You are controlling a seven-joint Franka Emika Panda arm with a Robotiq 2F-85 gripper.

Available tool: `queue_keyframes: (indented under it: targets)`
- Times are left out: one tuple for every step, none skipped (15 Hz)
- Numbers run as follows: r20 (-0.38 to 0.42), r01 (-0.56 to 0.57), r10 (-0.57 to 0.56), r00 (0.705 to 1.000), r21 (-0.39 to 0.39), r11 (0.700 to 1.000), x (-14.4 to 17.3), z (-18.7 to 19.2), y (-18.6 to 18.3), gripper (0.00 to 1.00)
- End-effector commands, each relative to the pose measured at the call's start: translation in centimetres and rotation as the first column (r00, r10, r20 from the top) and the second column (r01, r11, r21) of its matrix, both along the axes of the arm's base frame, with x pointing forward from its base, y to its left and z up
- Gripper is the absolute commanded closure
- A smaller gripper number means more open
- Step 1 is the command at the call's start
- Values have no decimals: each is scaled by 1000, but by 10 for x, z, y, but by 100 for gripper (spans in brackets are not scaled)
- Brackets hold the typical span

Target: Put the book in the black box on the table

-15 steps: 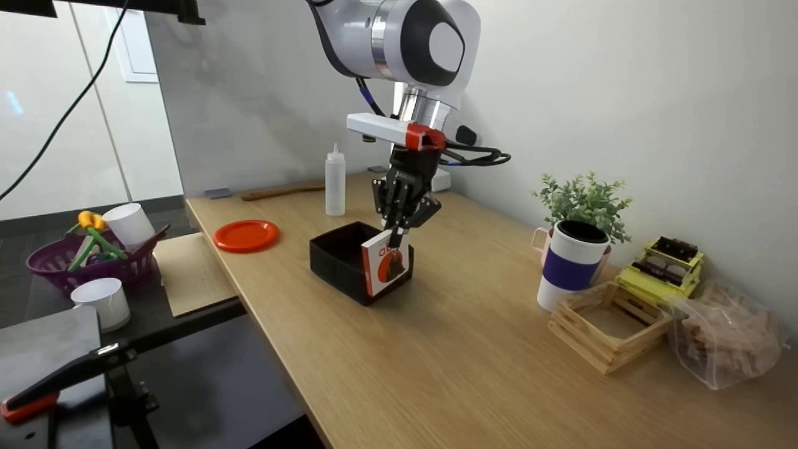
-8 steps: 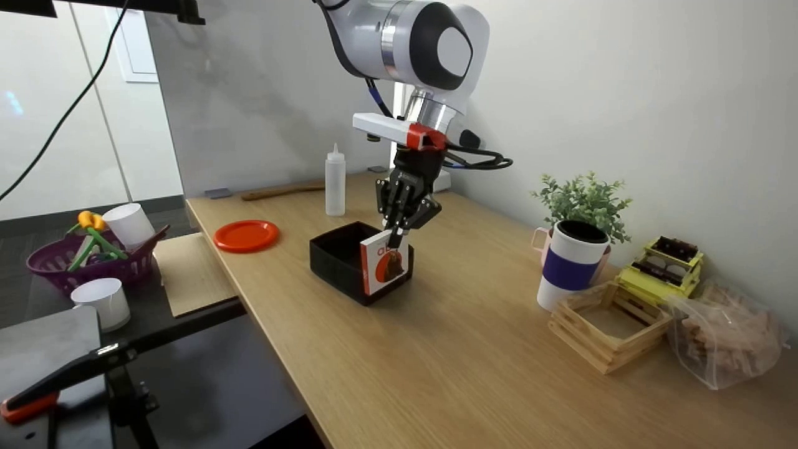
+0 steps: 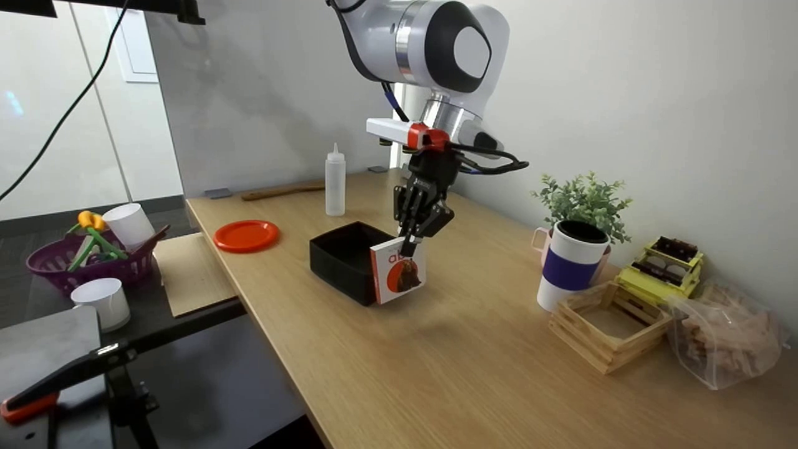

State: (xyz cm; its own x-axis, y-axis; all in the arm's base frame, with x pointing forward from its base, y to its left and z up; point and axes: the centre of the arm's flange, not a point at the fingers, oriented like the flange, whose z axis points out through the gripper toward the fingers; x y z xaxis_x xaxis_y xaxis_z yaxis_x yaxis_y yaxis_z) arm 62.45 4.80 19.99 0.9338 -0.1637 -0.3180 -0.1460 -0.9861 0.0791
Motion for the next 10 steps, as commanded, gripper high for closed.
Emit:
queue_keyframes:
  targets:
    - [-16, 52, -52, 999, -3, 999, 1, 0, -8, 96]
    - [-15, 54, -54, 998, -1, 999, 2, 0, -8, 96]
    - [-14, 52, -52, 999, 5, 999, 3, -1, -7, 96]
    - [-13, 49, -48, 999, 10, 999, 4, -1, -6, 96]
    - [-12, 44, -44, 999, 17, 999, 5, -3, -5, 96]
    - [-13, 41, -41, 999, 20, 999, 6, -3, -3, 96]
    - [-14, 40, -39, 999, 20, 999, 7, -4, -1, 96]
    - [-14, 37, -37, 999, 21, 999, 7, -5, 0, 95]
    - [-14, 36, -35, 999, 19, 999, 7, -5, 2, 61]
    - [-14, 34, -34, 999, 18, 999, 7, -5, 3, 60]
